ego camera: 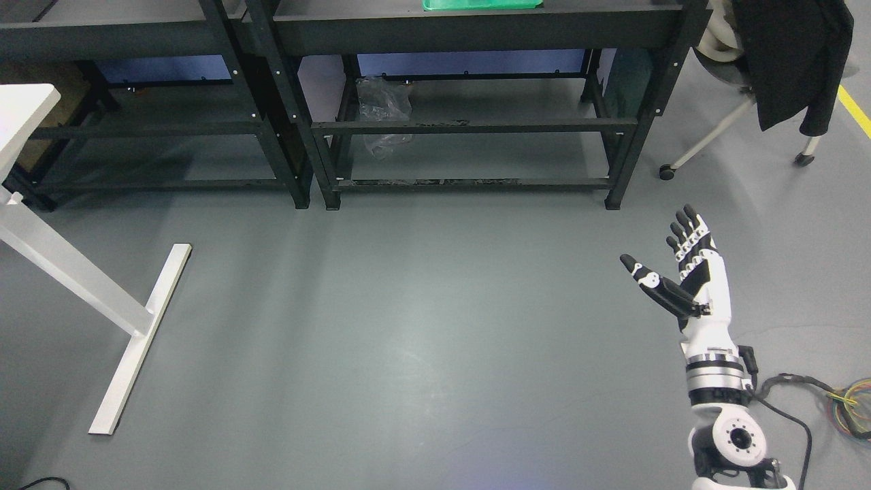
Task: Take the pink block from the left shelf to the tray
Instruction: 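Drive toward the shelf holding the green tray with pink cube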
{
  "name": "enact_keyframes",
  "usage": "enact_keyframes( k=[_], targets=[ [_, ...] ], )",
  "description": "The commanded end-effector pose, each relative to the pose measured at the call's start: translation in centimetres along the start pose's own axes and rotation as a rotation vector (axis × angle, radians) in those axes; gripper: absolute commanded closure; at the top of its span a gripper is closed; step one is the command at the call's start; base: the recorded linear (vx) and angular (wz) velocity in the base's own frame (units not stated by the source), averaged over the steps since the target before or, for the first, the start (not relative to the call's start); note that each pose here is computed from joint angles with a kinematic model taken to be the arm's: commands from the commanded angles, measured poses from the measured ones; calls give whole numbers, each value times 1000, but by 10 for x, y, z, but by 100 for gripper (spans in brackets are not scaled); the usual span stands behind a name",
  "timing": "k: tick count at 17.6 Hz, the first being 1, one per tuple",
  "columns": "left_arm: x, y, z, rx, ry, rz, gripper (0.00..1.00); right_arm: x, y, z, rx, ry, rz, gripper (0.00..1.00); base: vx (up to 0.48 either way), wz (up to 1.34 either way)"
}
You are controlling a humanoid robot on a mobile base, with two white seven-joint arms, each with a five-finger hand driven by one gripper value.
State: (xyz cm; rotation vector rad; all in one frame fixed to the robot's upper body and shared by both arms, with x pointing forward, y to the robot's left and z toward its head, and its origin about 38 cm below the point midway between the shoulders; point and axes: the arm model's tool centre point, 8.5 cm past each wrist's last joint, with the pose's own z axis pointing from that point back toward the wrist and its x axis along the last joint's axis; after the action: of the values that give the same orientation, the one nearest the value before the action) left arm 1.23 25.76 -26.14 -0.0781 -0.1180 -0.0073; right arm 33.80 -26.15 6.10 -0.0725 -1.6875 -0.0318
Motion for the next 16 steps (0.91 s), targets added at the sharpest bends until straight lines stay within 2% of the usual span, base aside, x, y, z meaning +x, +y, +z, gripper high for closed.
enact_keyframes(
  k=[1,16],
  targets=[
    [-7,10,2,15,3,-2,0,1,-4,-1,7,-2,17,0,110,0],
    [-7,10,2,15,3,-2,0,1,-2,-1,11,-2,16,0,39,-9]
  ],
)
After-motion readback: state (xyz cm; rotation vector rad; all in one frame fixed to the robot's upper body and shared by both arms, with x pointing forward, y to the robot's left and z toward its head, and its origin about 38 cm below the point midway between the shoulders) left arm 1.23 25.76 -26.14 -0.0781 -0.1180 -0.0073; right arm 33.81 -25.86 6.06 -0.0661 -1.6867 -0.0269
